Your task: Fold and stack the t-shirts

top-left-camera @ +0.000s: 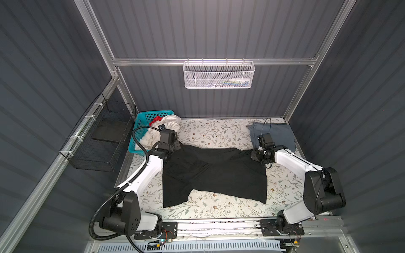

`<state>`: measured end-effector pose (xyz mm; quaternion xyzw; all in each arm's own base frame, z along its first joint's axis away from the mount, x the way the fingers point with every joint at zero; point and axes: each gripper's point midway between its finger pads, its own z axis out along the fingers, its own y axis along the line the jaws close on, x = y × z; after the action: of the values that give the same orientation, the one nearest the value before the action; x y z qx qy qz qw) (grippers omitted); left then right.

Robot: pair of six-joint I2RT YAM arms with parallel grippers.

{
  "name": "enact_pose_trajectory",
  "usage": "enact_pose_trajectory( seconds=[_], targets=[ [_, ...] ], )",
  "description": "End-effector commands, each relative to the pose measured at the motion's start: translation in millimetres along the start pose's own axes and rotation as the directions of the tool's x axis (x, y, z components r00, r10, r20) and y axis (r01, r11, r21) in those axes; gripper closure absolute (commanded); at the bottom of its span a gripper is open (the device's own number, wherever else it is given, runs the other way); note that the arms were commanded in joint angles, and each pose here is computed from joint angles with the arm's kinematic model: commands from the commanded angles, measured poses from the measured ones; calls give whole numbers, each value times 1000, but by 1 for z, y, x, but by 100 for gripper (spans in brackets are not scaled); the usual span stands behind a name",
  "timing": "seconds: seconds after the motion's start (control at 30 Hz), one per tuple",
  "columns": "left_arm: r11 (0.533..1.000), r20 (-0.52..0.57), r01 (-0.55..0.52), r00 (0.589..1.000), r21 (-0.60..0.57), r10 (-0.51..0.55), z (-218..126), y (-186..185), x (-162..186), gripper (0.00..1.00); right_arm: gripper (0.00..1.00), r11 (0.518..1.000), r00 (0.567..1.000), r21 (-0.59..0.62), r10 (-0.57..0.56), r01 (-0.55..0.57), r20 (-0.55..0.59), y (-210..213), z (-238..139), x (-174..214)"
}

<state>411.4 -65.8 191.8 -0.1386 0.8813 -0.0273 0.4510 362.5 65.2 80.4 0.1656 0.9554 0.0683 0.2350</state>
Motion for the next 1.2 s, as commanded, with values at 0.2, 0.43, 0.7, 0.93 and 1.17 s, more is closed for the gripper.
enact_pose_trajectory(
  seconds=[0.2,0.43,0.7,0.93,1.17],
  targets=[
    [995,27,-55,998,-81,57,26,-5,-31,100,100,1000,999,-4,19,-19,51,-13,-20,-40],
    [995,28,-62,998,-81,64,48,-15,-48,100,100,999,996,-25,43,-41,75,-15,-19,-73],
    [993,48,-87,995,-85,91,73,-30,-77,100,100,996,994,-34,87,-85,72,-21,0,-103],
    [994,59,-84,994,-74,89,97,-38,-101,100,100,995,993,-44,96,-93,73,-18,8,-130],
    [992,31,-100,994,-76,102,136,-43,-112,100,100,994,990,-23,110,-109,87,-22,23,-157]
  ],
)
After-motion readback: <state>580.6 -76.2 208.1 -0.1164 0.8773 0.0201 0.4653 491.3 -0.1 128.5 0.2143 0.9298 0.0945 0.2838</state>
